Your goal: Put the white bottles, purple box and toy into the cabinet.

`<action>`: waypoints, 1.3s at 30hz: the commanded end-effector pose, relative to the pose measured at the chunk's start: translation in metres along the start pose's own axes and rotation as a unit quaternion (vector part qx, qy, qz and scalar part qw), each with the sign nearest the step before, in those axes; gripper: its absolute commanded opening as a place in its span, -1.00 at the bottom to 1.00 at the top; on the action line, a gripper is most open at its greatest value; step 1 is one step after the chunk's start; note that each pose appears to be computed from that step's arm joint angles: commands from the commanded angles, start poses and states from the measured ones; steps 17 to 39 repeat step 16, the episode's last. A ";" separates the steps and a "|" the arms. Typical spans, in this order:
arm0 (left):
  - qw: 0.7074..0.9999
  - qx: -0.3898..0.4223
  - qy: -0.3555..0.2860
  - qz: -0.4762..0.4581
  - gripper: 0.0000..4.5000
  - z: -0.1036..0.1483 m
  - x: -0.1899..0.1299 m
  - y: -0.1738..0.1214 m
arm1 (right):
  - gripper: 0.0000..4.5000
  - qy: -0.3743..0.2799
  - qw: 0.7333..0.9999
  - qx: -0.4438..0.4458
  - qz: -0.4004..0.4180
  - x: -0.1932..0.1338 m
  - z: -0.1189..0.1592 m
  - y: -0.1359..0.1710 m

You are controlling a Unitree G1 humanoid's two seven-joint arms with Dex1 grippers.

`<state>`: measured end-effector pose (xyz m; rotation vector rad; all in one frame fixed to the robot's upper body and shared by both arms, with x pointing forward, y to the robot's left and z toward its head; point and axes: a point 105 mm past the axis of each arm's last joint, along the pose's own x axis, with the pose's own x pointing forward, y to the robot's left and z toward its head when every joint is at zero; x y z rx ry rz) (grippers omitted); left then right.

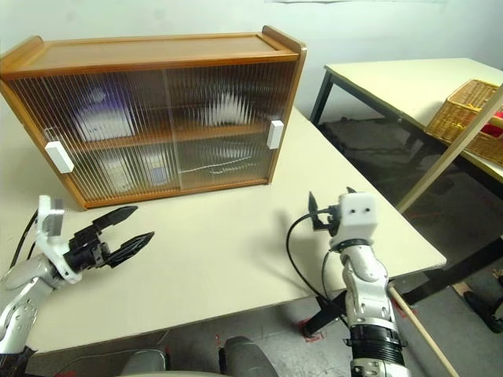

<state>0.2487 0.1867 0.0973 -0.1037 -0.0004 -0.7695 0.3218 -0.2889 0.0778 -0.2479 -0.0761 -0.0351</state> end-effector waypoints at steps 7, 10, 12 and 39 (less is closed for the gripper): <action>0.944 0.035 -0.050 0.325 1.00 -0.011 -0.105 0.071 | 0.98 -0.001 1.000 0.009 0.010 0.014 -0.010 -0.021; 0.908 0.039 -0.063 0.413 1.00 -0.014 -0.142 0.087 | 0.98 -0.008 1.000 0.007 0.019 0.019 -0.007 -0.020; 0.886 0.045 -0.069 0.457 1.00 -0.013 -0.162 0.094 | 0.98 -0.013 1.000 0.007 0.024 0.021 -0.004 -0.019; 0.856 0.057 -0.075 0.509 1.00 -0.012 -0.189 0.105 | 0.98 -0.018 0.999 0.007 0.027 0.021 -0.001 -0.019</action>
